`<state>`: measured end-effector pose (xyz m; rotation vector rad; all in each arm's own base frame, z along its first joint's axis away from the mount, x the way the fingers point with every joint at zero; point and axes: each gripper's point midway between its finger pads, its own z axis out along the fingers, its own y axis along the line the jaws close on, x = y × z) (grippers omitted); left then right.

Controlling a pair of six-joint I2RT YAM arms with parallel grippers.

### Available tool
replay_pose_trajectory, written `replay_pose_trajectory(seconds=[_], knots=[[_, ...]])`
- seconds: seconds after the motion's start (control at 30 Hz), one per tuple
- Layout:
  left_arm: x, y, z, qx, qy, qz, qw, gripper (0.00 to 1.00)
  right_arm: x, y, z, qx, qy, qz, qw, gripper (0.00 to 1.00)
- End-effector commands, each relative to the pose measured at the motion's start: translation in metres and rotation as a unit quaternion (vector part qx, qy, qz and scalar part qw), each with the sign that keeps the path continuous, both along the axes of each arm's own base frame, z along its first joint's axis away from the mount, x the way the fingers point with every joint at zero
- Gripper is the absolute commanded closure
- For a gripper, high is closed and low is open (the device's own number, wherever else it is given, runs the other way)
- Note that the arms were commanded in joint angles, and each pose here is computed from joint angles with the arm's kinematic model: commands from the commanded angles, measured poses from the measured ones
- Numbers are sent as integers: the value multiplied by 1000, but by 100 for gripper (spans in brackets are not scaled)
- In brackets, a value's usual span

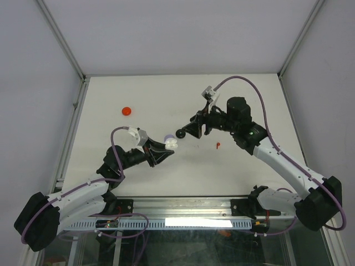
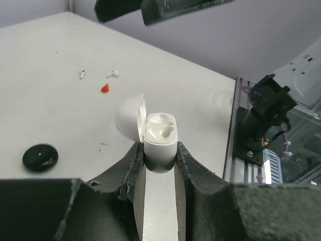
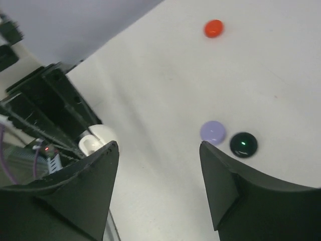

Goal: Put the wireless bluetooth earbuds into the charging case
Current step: Pick up the earbud from the center of the board.

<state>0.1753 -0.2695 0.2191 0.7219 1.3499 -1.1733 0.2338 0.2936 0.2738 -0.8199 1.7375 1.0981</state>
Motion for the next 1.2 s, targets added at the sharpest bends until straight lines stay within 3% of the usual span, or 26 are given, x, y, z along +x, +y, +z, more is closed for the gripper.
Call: replay_pose_trajectory(seconds=[0.0, 0.17, 0.3, 0.6, 0.77, 1.0, 1.17], knots=[[21, 10, -7, -13, 16, 71, 997, 100, 54, -35, -7, -54, -1, -152, 987, 31], [36, 17, -23, 8, 47, 113, 992, 100, 104, -87, -42, -127, 30, -304, 944, 30], [36, 19, -23, 2, 45, 112, 993, 100, 132, -125, -65, -147, 59, -390, 907, 27], [44, 19, -27, 12, 59, 121, 991, 100, 180, -195, -124, -157, 152, -516, 828, 28], [48, 21, -29, 14, 67, 133, 989, 100, 203, -223, -157, -177, 185, -574, 778, 35], [47, 21, -30, 14, 72, 131, 989, 100, 229, -238, -191, -203, 201, -615, 735, 43], [46, 21, -30, 15, 75, 128, 989, 100, 235, -234, -211, -211, 224, -611, 729, 52]])
